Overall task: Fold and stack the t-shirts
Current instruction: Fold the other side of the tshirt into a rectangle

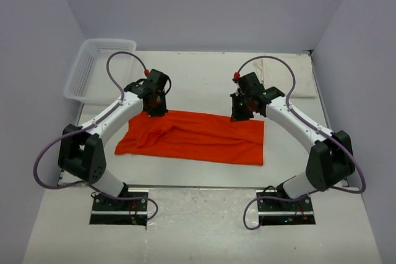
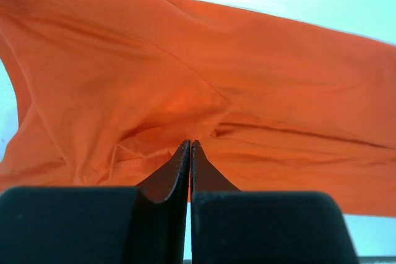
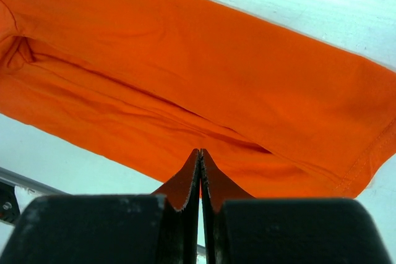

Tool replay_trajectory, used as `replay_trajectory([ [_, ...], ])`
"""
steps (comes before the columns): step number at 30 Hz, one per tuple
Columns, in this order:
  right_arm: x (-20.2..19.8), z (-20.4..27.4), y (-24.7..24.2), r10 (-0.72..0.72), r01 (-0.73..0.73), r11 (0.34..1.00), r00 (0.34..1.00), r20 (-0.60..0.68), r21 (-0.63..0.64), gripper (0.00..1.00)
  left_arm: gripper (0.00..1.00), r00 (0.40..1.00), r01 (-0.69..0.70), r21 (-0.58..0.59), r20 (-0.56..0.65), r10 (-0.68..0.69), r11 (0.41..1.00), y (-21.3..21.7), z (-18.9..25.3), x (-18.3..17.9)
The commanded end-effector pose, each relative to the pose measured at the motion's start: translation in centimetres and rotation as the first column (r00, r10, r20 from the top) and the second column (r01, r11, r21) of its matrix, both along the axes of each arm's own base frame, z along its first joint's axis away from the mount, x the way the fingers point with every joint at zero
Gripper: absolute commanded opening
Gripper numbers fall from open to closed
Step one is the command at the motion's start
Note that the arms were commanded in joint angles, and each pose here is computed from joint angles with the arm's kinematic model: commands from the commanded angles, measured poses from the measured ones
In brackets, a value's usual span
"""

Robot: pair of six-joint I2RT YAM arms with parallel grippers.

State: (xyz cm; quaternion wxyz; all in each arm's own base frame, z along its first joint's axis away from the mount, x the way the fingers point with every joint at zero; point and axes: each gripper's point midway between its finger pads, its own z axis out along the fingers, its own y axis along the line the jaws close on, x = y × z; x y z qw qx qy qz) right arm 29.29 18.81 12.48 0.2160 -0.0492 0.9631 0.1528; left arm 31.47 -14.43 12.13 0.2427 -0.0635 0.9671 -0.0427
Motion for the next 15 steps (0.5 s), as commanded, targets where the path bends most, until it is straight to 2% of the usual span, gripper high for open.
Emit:
replay_trajectory([
  [1,0.2,1.6,-0.3,-0.006,0.005,1.000,0.998,0.064,0.023,0.00,0.00,0.999,-0.010,0.029,-0.036,0.011,1.000,1.2,-1.6,1.3],
  [7,-0.1,1.3,-0.5,-0.003,0.002,1.000,0.998,0.061,0.014,0.00,0.00,0.996,-0.025,0.056,-0.082,0.029,0.998,2.2,-4.2,1.6],
  [15,0.1,1.3,-0.5,-0.003,0.002,1.000,0.998,0.063,0.018,0.00,0.00,0.991,-0.005,0.015,-0.137,0.007,1.000,2.0,-6.2,-0.1],
])
